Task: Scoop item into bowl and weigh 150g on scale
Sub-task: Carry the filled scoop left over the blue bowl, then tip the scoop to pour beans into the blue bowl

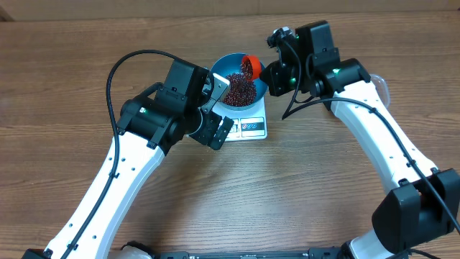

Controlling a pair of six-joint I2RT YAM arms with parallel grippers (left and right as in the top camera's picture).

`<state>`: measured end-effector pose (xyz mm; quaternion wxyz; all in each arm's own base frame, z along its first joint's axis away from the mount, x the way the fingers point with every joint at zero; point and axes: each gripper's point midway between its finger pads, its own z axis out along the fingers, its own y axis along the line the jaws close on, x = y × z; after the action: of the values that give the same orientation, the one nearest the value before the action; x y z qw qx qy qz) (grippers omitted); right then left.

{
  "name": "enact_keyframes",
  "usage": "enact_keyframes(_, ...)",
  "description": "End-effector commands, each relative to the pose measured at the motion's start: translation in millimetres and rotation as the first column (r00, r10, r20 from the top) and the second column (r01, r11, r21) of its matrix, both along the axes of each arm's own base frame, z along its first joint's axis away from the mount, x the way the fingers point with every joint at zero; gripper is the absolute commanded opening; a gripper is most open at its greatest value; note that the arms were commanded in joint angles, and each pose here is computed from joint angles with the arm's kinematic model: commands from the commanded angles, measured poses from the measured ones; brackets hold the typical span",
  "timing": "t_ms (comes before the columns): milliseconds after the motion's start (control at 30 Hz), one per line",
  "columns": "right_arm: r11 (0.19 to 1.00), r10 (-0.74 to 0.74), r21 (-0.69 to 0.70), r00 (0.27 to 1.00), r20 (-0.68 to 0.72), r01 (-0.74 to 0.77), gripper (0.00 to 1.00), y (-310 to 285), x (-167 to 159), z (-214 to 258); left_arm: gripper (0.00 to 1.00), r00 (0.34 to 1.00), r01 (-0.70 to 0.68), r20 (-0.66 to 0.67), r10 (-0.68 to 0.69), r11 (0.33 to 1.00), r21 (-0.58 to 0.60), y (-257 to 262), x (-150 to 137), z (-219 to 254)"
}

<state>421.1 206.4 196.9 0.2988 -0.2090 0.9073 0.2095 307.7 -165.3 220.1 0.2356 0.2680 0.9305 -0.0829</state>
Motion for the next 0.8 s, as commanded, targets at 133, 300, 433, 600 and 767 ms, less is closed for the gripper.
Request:
enact_keyframes(133,0.994,0.027,-0.111,0.989,0.147,-0.011,0.04,6,-2,34,1.0,1.0,0.025,-0.009,-0.025,1.0,0.001,-2,-1,-4)
enact_keyframes(300,0.986,0.025,-0.166,0.986,0.164,0.002,0.04,6,-3,31,1.0,1.0,0.025,-0.009,-0.025,1.0,0.001,-2,-1,-4)
enact_keyframes(433,0.983,0.046,-0.183,0.984,0.174,-0.014,0.04,11,-5,31,1.0,1.0,0.025,-0.01,-0.025,1.0,0.001,-2,-1,-4)
enact_keyframes(600,0.972,0.112,-0.225,0.975,0.192,-0.067,0.03,19,-10,30,1.0,1.0,0.025,-0.009,-0.025,1.0,0.001,-2,-1,-4)
enact_keyframes(767,0.959,0.125,-0.276,0.968,0.215,-0.063,0.04,22,-12,30,1.0,1.0,0.025,-0.01,-0.025,1.0,0.001,-2,-1,-4)
